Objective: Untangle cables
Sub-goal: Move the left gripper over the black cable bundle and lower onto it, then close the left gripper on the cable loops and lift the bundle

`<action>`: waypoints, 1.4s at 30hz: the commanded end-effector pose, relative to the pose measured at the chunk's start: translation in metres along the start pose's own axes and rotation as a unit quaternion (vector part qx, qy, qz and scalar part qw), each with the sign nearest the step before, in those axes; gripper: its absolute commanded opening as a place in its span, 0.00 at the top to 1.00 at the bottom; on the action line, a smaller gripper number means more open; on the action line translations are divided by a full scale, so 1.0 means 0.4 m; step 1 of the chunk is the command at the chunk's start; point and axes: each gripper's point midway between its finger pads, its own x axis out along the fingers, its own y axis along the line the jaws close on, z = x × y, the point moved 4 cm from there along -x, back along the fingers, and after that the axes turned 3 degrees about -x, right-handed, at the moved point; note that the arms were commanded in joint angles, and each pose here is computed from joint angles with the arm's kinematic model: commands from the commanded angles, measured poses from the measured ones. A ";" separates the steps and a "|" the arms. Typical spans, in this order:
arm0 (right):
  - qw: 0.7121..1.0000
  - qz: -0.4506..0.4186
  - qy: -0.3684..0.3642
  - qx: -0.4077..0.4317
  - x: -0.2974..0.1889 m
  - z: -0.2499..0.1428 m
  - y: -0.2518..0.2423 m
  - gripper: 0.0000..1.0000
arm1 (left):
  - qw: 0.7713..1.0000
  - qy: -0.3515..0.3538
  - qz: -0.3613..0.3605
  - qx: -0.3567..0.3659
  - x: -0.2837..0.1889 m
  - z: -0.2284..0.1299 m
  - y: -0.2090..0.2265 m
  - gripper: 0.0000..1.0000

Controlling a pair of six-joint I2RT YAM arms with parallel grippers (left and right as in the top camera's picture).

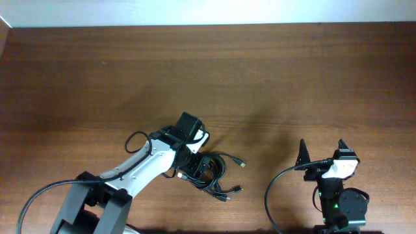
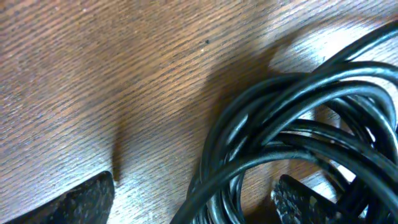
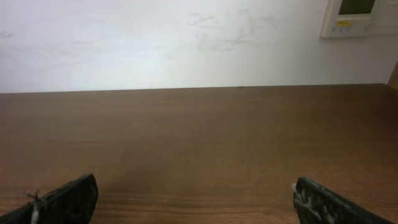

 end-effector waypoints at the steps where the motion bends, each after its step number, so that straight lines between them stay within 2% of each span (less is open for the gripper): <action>1: 1.000 -0.007 0.001 0.004 0.000 -0.006 -0.006 0.01 | 1.000 0.008 0.004 -0.002 0.011 -0.012 0.003 0.15; 7: 1.000 -0.007 0.001 0.004 0.000 -0.006 -0.006 0.01 | 1.000 0.011 0.004 -0.002 0.014 -0.014 0.003 0.15; 13: 1.000 -0.007 0.001 0.004 0.000 -0.006 -0.006 0.01 | 0.999 0.033 0.005 -0.005 0.043 -0.027 0.007 0.08; 20: 1.000 -0.007 0.001 0.004 0.000 -0.006 -0.006 0.01 | 0.999 0.045 0.006 -0.009 0.065 -0.032 0.009 0.10; 22: 1.000 -0.007 0.001 0.004 0.000 -0.006 -0.006 0.01 | 0.999 0.045 0.006 -0.009 0.065 -0.032 0.009 0.21; 24: 1.000 -0.007 0.001 0.004 0.000 -0.006 -0.006 0.01 | 0.999 0.045 0.006 -0.009 0.065 -0.032 0.009 0.43; 25: 1.000 -0.007 0.001 0.004 0.000 -0.006 -0.006 0.01 | 0.999 0.045 0.006 -0.009 0.065 -0.032 0.009 0.58; 27: 1.000 -0.007 0.001 0.004 0.000 -0.006 -0.006 0.01 | 0.999 0.045 0.006 -0.009 0.065 -0.032 0.009 0.79; 30: 1.000 -0.007 0.001 0.004 0.000 -0.006 -0.006 0.01 | 0.999 0.045 0.006 -0.009 0.065 -0.033 0.009 1.00; 37: 1.000 -0.007 0.001 0.004 0.000 -0.006 -0.006 0.01 | 0.998 0.054 -0.001 -0.011 0.051 -0.032 0.003 1.00; 42: 1.000 -0.007 0.001 0.004 0.000 -0.006 -0.006 0.01 | 0.997 0.067 -0.005 -0.024 -0.022 -0.008 -0.010 1.00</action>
